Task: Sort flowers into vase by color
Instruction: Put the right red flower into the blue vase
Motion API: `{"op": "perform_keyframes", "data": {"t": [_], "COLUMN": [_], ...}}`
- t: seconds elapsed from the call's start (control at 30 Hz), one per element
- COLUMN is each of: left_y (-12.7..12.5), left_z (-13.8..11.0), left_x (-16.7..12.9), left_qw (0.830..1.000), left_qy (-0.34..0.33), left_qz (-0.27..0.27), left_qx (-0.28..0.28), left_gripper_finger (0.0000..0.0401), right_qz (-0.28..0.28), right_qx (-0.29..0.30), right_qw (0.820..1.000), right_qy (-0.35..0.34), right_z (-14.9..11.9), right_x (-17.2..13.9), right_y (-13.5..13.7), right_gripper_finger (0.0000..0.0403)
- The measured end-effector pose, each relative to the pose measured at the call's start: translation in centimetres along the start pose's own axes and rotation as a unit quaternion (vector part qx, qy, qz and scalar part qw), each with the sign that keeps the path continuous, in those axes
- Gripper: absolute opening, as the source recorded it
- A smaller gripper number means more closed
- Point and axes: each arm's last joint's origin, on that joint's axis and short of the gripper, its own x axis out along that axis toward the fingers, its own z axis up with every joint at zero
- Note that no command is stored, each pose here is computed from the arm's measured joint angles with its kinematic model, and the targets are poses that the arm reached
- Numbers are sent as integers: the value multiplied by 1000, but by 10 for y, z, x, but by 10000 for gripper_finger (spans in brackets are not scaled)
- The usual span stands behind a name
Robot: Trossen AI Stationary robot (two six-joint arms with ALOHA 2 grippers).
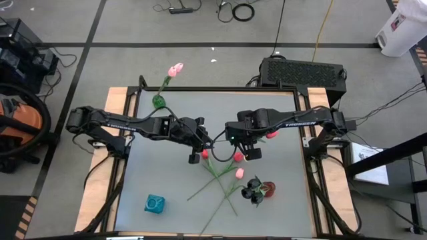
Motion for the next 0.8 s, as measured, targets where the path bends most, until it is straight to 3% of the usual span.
{"op": "perform_keyframes", "data": {"t": [0.8], "left_y": [2], "left_z": [0], "left_x": [0], "left_qw": [999], "left_qy": [4], "left_qz": [37], "left_qx": [0], "left_gripper_finger": [99], "right_qz": [27], "right_qx": [1], "right_qw": [999], "right_qy": [-21], "right_z": [4], "right_x": [0], "right_y": [3], "right_gripper_finger": [2]}}
